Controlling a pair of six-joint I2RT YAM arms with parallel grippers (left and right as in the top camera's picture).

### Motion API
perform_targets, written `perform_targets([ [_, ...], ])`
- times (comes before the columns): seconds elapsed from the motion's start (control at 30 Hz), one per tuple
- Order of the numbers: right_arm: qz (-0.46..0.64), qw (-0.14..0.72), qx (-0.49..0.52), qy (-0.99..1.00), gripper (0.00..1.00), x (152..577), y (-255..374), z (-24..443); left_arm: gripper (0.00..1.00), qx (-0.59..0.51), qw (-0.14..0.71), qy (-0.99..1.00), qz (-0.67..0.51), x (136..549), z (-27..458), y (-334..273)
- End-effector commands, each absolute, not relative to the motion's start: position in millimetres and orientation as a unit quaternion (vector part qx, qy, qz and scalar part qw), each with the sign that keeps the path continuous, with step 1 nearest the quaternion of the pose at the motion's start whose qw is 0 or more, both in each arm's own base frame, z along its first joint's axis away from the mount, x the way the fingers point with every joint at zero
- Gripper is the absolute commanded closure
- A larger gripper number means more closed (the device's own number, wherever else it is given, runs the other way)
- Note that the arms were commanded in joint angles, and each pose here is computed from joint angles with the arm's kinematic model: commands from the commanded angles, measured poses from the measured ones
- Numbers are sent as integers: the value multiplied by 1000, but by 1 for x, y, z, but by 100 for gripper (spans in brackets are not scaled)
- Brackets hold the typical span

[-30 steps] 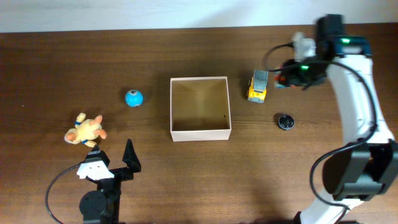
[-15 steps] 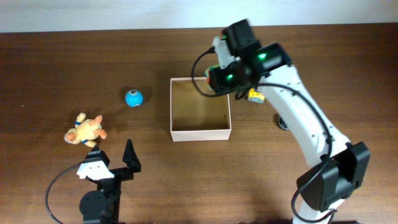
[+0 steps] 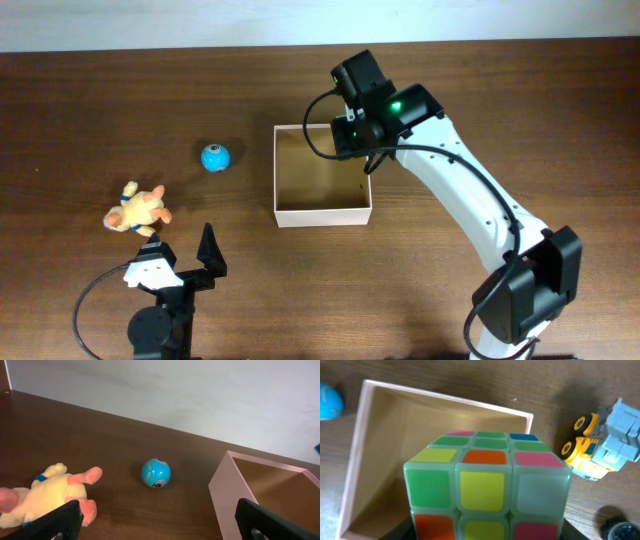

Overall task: Pack container
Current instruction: 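Lift the cube and carry it with the right gripper over the box, then lower the cube into the box's back corner with the right gripper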

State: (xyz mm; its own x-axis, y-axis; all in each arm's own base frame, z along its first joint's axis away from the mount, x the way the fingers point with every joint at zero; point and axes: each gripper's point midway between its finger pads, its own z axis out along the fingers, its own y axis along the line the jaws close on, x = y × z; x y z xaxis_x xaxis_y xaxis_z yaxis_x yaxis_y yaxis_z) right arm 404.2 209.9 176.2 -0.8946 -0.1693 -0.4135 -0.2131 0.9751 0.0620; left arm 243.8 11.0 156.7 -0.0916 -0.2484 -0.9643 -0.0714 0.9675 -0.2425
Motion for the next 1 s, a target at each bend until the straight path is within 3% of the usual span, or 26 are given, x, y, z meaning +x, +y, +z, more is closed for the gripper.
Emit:
perform_targets([
  [0.0, 47, 211, -65, 974, 52, 399, 202, 170, 1, -100, 667, 735, -64, 244, 156, 10],
  [0.97, 59, 167, -70, 982, 55, 410, 220, 87, 1, -100, 667, 735, -64, 244, 156, 10],
])
